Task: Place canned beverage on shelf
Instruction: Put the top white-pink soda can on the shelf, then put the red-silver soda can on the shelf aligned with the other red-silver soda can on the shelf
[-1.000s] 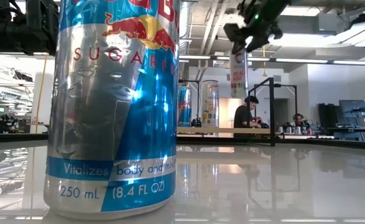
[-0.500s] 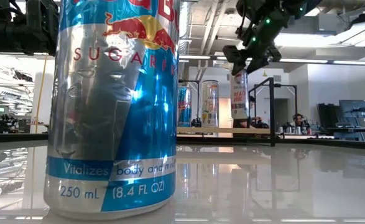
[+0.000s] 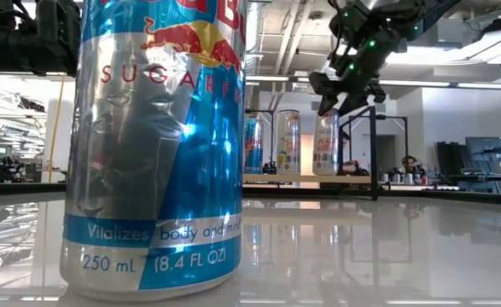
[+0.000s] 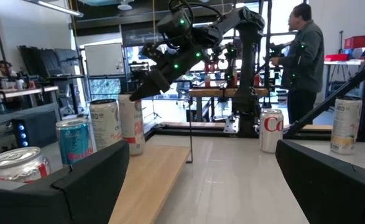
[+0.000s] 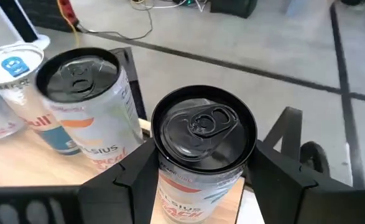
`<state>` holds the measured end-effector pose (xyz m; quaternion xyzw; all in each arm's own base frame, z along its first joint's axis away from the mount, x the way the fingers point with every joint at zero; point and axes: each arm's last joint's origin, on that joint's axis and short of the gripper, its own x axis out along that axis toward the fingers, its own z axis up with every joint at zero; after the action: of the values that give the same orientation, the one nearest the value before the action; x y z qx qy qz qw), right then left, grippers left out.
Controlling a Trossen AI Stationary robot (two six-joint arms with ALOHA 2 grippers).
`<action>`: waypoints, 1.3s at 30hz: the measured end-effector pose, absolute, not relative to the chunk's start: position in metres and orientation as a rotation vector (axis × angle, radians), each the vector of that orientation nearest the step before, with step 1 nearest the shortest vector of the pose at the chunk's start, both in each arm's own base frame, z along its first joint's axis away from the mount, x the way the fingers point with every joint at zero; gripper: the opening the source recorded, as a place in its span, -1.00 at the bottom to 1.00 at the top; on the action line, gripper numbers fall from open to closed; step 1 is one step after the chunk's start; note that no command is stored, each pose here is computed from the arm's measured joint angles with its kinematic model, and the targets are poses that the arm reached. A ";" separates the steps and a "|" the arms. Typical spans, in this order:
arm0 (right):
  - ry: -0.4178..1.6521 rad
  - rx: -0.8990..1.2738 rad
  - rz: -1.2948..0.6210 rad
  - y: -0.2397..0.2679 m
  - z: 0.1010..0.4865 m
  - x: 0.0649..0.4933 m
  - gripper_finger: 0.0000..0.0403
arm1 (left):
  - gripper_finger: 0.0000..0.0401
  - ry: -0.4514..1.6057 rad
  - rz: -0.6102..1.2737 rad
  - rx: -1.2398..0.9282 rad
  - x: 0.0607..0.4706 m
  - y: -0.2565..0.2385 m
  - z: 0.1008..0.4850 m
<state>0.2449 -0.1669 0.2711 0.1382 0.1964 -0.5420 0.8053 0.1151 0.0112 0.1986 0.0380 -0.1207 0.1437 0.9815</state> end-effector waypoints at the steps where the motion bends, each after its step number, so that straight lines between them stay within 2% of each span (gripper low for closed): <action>1: 0.419 0.299 -1.162 -0.168 0.271 0.244 0.15 | 0.96 -0.243 0.289 0.076 0.115 0.011 0.199; 11: 0.439 0.294 -1.156 -0.168 0.270 0.244 0.19 | 0.96 -0.242 0.289 0.077 0.115 0.011 0.199; 24: 0.449 0.289 -1.163 -0.167 0.270 0.243 0.59 | 0.96 -0.242 0.290 0.077 0.115 0.011 0.199; 32: 0.412 0.246 -1.146 -0.168 0.276 0.245 0.62 | 0.96 -0.242 0.290 0.077 0.115 0.011 0.199; 39: 0.304 0.189 -1.095 -0.155 0.312 0.242 0.62 | 0.96 -0.242 0.290 0.077 0.115 0.011 0.199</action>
<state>0.2416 -0.1552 0.3121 0.0892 0.1436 -0.5177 0.8387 0.1151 0.0112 0.1985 0.0383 -0.1204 0.1443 0.9814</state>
